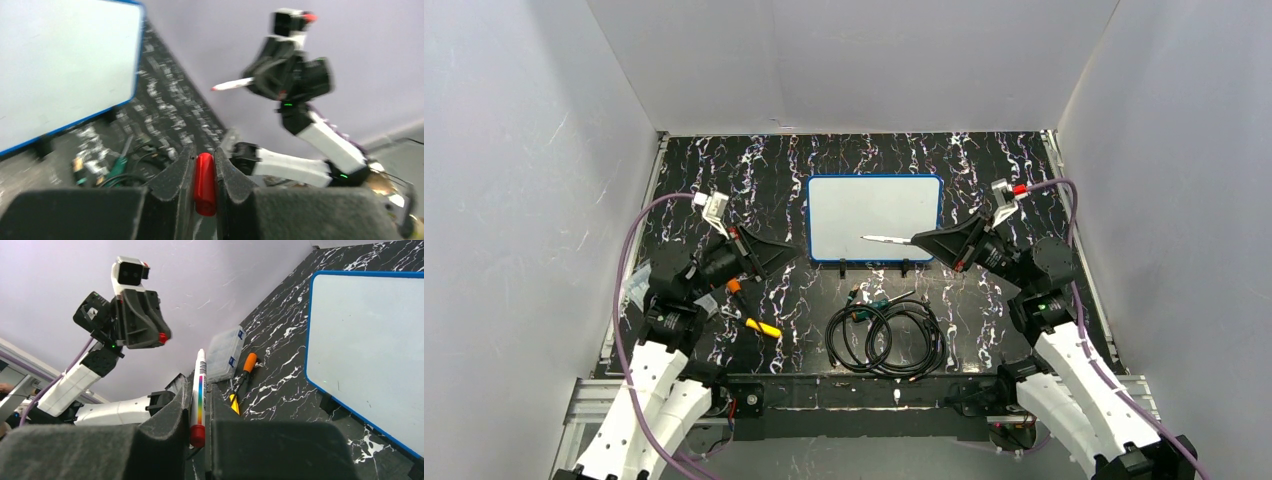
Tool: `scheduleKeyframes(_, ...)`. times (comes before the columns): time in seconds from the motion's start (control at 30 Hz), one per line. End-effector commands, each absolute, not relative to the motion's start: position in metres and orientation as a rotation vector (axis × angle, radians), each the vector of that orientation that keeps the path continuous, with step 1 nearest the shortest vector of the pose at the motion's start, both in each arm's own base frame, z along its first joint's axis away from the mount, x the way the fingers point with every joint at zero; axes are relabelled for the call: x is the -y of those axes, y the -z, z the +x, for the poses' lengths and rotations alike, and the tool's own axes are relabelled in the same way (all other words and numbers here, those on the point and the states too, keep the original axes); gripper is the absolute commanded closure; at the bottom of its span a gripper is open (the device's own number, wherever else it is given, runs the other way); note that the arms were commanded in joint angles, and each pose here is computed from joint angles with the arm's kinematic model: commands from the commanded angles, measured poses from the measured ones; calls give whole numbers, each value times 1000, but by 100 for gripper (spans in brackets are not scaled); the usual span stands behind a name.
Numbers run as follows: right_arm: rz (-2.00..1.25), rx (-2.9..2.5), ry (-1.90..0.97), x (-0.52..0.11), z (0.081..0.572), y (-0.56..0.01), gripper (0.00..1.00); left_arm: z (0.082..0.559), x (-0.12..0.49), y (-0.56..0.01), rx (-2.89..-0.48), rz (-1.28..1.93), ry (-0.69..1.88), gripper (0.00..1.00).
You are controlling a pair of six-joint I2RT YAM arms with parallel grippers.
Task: Write a sentence on the whiteboard
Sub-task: Place the pen cap at the center of the board.
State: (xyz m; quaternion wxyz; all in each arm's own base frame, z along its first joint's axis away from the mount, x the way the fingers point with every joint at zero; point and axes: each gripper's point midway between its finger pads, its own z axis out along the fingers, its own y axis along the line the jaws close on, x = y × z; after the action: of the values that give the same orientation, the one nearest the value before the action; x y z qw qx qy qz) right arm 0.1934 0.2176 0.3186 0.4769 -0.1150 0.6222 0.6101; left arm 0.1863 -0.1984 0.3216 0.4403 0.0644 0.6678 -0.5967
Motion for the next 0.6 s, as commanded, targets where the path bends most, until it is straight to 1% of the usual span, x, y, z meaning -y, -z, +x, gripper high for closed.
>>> scheduleKeyframes(0.0, -331, -1487, -1368, -211, 198, -336, 99, 205, 171, -230, -1975, 51, 1098, 100)
scheduleKeyframes(0.13, -275, -1519, -1245, -202, 211, -322, 99, 215, 163, -170, -2123, -73, 949, 100)
scheduleKeyframes(0.27, -252, -1524, -1133, -194, 223, -313, 99, 214, 175, -121, -2285, -16, 804, 100)
scheduleKeyframes(0.4, -244, -1562, -1079, -194, 231, -298, 99, 222, 185, -92, -2351, 28, 722, 100)
scheduleKeyframes(0.57, -244, -1595, -1031, -198, 235, -280, 99, 232, 187, -66, -2381, 37, 664, 91)
